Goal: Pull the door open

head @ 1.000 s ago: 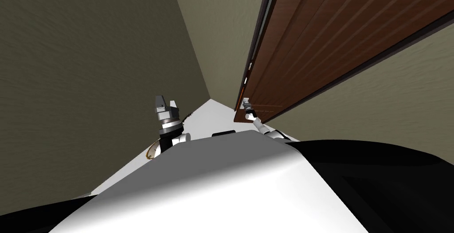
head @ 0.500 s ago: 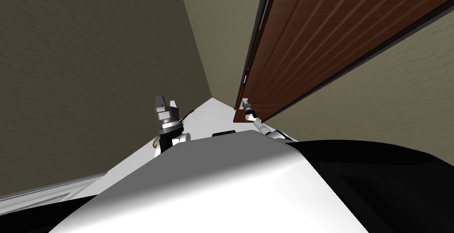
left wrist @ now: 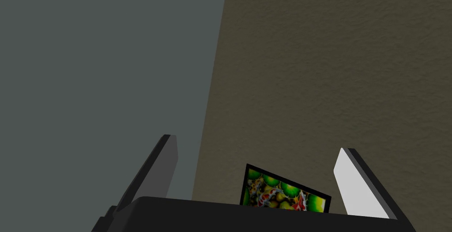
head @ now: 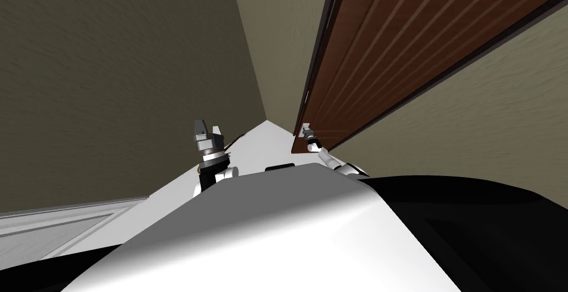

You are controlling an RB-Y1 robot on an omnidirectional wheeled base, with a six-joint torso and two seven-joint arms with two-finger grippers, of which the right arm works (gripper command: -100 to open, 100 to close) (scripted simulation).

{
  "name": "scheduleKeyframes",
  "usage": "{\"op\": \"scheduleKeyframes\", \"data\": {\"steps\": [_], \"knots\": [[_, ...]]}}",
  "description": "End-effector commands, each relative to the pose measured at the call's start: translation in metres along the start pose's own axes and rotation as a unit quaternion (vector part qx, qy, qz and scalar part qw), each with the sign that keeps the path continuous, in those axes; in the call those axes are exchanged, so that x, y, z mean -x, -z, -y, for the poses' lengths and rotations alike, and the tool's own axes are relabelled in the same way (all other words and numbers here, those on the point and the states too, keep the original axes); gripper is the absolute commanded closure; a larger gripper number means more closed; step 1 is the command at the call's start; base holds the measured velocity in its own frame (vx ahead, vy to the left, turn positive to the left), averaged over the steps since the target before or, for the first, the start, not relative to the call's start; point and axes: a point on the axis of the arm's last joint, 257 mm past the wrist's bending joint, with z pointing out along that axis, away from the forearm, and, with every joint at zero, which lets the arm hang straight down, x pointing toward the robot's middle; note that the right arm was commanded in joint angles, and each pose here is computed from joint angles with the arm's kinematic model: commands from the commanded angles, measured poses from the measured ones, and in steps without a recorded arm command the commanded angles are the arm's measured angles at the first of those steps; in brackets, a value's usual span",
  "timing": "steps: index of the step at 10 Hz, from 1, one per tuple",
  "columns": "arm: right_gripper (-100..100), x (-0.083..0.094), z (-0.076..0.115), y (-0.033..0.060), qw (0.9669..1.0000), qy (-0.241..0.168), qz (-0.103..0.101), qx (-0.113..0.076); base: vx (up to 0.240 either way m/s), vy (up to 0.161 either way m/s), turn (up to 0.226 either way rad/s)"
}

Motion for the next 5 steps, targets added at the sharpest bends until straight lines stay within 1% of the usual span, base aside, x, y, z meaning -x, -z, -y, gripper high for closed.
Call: {"op": "scheduleKeyframes", "data": {"steps": [1, 3, 5], "knots": [[100, -0.0015, 0.0039, 0.0025, 0.9999, -0.001, -0.002, -0.010, -0.204, -0.061, 0.101], [100, -0.0022, 0.0083, 0.0053, 0.9998, -0.001, -0.003, -0.021, -0.221, -0.098, 0.099], [100, -0.0025, 0.0126, 0.0083, 0.9995, -0.002, -0.003, -0.032, -0.204, -0.066, 0.098]]}}
